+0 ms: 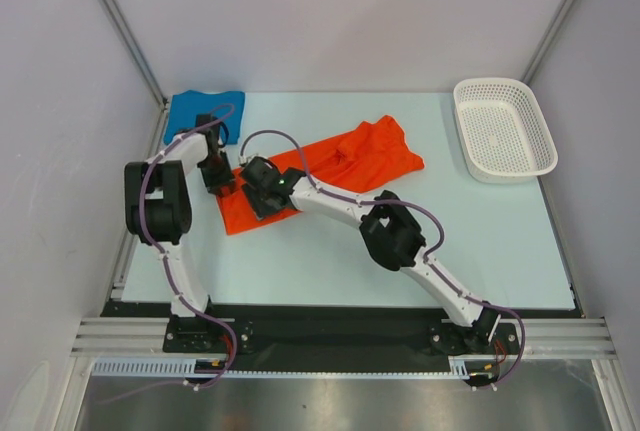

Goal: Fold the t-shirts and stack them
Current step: Fold the tshirt

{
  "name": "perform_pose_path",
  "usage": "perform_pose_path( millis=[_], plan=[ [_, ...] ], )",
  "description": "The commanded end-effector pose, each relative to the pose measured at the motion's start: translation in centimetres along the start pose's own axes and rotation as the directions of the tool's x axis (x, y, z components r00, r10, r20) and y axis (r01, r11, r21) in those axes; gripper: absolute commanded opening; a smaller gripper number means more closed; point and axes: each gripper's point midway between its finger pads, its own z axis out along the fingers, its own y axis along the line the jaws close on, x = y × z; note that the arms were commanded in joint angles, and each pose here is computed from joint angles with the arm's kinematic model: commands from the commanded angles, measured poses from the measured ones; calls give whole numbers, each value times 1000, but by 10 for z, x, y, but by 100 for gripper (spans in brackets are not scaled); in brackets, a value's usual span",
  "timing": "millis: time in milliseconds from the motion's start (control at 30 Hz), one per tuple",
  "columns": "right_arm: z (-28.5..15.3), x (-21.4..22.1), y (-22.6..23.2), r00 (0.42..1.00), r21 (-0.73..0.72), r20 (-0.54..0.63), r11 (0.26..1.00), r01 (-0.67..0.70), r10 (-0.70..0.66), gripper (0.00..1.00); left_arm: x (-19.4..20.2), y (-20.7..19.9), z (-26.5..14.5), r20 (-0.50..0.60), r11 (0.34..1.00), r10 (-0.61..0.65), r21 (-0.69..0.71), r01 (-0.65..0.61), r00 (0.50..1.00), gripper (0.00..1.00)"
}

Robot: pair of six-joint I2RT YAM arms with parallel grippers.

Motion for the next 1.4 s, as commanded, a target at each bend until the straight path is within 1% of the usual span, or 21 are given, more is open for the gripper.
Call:
perform_pose_path(
  millis=[0,167,200,300,400,433,500,533,633,667,733,767,833,900,967,1000,1067,1167,1200,1300,1367],
  plan=[
    [-4,28,-14,996,17,-92,1000,-1,3,56,39,-2,6,-122,994,69,-75,-79,990,36],
    [-21,46,-24,989,3,-149,1000,9,-8,56,65,-3,6,-187,992,80,-81,-96,979,37],
    [-22,61,-30,982,12,-190,1000,16,-14,56,70,-6,6,-199,992,85,-71,-101,976,37],
    [-34,67,-35,977,-8,-213,1000,19,-20,56,87,-18,3,-223,989,125,-47,-139,967,36],
    [-46,80,-42,969,-20,-244,1000,23,-27,56,119,-42,-5,-260,989,151,41,-145,954,36],
    [-48,97,-46,959,-23,-280,999,36,-41,56,137,-44,-4,-288,990,138,57,-126,948,36],
    [-62,97,-48,963,-34,-267,999,42,-49,55,152,-53,-12,-276,985,170,70,-157,946,35],
    [-64,112,-54,953,-32,-297,998,54,-61,55,165,-49,-10,-295,988,152,60,-141,943,35],
    [-84,117,-59,953,-44,-294,997,65,-75,55,189,-57,-24,-299,988,139,109,-111,944,34],
    [-88,135,-65,941,-36,-327,997,73,-81,55,195,-60,-29,-303,987,137,123,-104,943,35],
    [-104,139,-69,943,-37,-323,996,77,-85,55,210,-67,-42,-287,984,143,140,-106,947,35],
    [-109,160,-77,929,-29,-360,996,82,-87,56,222,-76,-47,-292,979,167,164,-123,942,34],
    [-127,164,-81,934,-31,-346,996,80,-86,56,239,-82,-57,-300,976,148,198,-90,942,34],
    [-139,185,-90,922,-17,-380,997,71,-72,56,259,-94,-65,-306,965,190,231,-121,933,34],
    [-157,186,-93,933,-11,-357,999,40,-42,56,279,-105,-73,-307,955,226,259,-147,924,34],
    [-161,199,-99,926,1,-377,1000,28,-25,56,287,-110,-77,-320,948,241,282,-151,916,34],
    [-176,196,-101,939,4,-343,1000,-8,9,56,300,-121,-88,-303,934,280,307,-185,911,35],
    [-198,183,-108,956,32,-274,995,-100,105,58,293,-137,-110,-196,904,334,343,-255,922,41],
    [-203,173,-115,955,54,-243,985,-161,170,59,284,-144,-120,-149,890,352,359,-281,924,46],
    [-222,147,-127,951,68,-152,963,-261,268,66,262,-153,-148,-29,863,371,381,-333,928,57],
    [-229,124,-148,930,90,-79,931,-353,360,69,241,-168,-175,81,821,398,412,-394,914,63]
  ],
)
